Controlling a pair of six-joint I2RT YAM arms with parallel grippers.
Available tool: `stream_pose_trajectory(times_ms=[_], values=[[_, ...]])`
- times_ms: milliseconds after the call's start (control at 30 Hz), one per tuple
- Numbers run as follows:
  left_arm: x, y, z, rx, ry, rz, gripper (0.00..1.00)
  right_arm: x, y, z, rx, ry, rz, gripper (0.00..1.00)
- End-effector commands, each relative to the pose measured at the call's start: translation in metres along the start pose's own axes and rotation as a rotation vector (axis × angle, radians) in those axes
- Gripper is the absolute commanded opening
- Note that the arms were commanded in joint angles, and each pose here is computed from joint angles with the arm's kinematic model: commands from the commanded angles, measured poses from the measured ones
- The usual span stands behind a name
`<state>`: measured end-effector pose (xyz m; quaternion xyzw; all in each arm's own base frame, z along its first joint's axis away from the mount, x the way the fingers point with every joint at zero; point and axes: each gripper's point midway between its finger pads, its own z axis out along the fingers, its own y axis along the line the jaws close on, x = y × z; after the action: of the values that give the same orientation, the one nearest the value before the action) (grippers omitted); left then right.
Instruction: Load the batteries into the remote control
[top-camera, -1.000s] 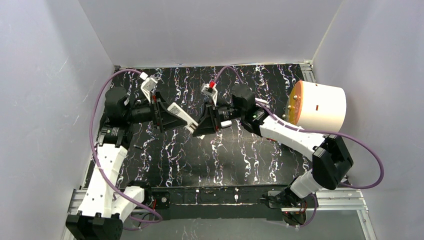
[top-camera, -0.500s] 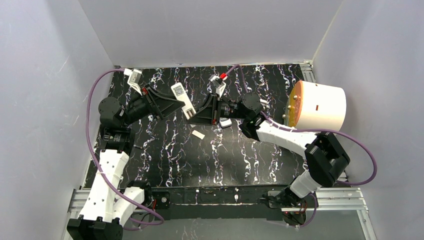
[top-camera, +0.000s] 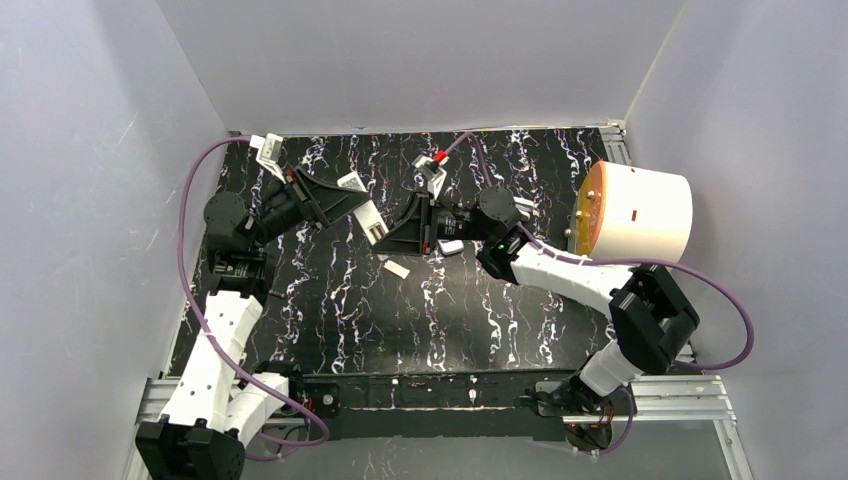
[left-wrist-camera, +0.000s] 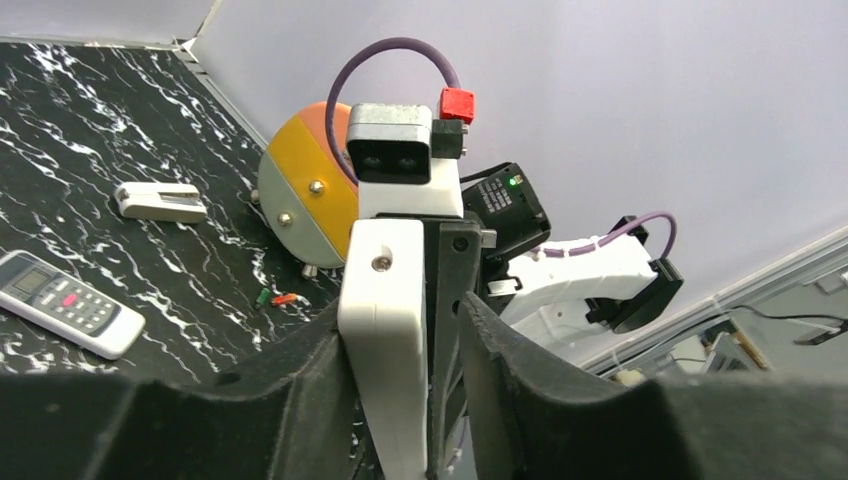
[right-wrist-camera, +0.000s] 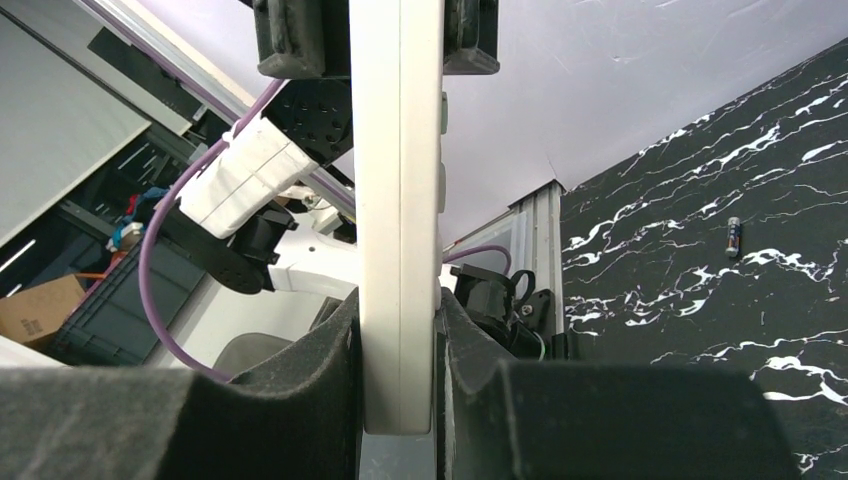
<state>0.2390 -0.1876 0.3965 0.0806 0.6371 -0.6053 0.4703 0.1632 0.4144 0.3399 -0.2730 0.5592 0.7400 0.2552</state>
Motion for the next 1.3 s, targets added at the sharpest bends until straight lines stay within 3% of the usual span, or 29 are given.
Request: stream_pose_trajectory(times_ms=[0, 67, 133, 233, 267, 333, 533, 633, 800, 1067, 1267], values=[[-0.001, -0.004, 0.001, 0.024, -0.007, 0.031, 0.29, -0.019, 0.017, 0.004, -0.021, -0.041, -0.092, 0.07], [-0.001, -0.003, 0.0, 0.021, -0.009, 0.037, 0.13, -0.02, 0.015, 0.004, -0.009, -0.048, -0.089, 0.08], [-0.001, -0.002, 0.0, 0.018, -0.012, 0.052, 0.0, -0.02, 0.01, 0.003, 0.025, -0.057, -0.093, 0.22], [-0.001, 0.005, 0.0, -0.001, -0.028, 0.075, 0.0, -0.021, -0.009, -0.004, 0.139, -0.083, -0.111, 0.65], [-0.001, 0.01, 0.0, -0.015, -0.036, 0.087, 0.0, -0.022, -0.017, -0.009, 0.193, -0.093, -0.119, 0.74], [0.003, 0.028, -0.002, -0.078, -0.047, 0.094, 0.0, -0.027, -0.036, -0.021, 0.323, -0.118, -0.137, 0.8], [0.013, 0.107, -0.026, -0.464, -0.086, 0.086, 0.0, -0.044, -0.094, -0.097, 0.815, -0.211, -0.161, 0.81], [0.021, 0.138, -0.049, -0.659, -0.077, 0.086, 0.0, -0.044, -0.123, -0.171, 1.218, -0.269, -0.146, 0.79], [0.032, 0.147, -0.059, -0.707, -0.047, 0.1, 0.0, -0.029, -0.14, -0.269, 1.732, -0.269, -0.142, 0.75], [0.037, 0.152, -0.059, -0.709, -0.023, 0.092, 0.0, -0.001, -0.17, -0.341, 2.019, -0.195, -0.007, 0.68], [0.043, 0.154, -0.059, -0.709, -0.005, 0.077, 0.0, 0.027, -0.201, -0.366, 2.088, -0.081, 0.064, 0.56]])
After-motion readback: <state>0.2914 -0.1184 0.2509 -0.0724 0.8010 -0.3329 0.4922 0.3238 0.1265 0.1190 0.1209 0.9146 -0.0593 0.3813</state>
